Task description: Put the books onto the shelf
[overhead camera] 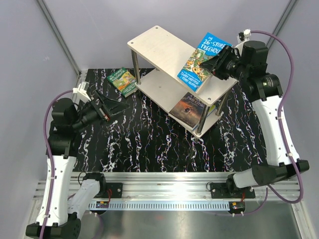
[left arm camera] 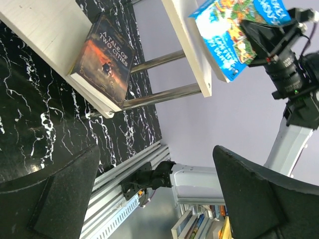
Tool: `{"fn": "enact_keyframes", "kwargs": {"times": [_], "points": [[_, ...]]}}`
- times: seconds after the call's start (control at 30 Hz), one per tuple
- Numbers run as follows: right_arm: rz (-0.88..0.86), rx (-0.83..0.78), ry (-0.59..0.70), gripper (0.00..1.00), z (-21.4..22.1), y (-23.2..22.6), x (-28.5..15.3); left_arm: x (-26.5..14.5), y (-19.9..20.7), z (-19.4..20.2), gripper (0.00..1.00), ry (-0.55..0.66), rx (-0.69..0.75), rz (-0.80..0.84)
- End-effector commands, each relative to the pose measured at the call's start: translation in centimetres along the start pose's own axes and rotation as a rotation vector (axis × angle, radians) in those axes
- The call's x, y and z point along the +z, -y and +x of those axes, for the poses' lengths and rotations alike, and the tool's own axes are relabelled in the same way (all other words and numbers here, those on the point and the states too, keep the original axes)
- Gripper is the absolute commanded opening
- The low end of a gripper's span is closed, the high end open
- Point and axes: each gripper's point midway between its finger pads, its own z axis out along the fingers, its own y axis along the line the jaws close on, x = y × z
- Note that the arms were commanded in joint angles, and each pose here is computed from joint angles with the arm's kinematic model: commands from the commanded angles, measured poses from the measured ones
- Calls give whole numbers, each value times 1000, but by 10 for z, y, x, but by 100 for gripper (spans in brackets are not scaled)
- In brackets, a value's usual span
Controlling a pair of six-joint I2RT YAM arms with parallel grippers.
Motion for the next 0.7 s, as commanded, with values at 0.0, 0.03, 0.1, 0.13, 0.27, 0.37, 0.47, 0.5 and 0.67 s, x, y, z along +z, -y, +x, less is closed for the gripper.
{"fn": "enact_keyframes", "kwargs": {"times": [0.0,0.03,0.1,0.13,0.27,0.37,0.47,0.5,0.67], "points": [[-49,3,16,0,-14,-13,-5,-4,-4,3,99,12,39,-12],[-33,17,12,0,-17,-6,-4,-5,-5,4,99,12,41,-14],[1,36,-18,0,-13,3,1,-6,-9,7,99,11,42,-21],[14,43,-23,0,-14,8,3,-6,-10,8,99,10,43,-22],[76,64,-32,8,-16,24,4,-6,-14,10,99,12,41,-28],[115,98,-60,57,-13,34,4,-6,-17,11,99,11,47,-32],[146,137,-127,75,-1,40,4,-4,-21,12,99,10,47,-40],[168,147,-153,83,4,44,4,-4,-22,12,99,10,48,-38],[217,145,-158,87,10,53,-5,1,-28,11,99,7,39,-36]]}}
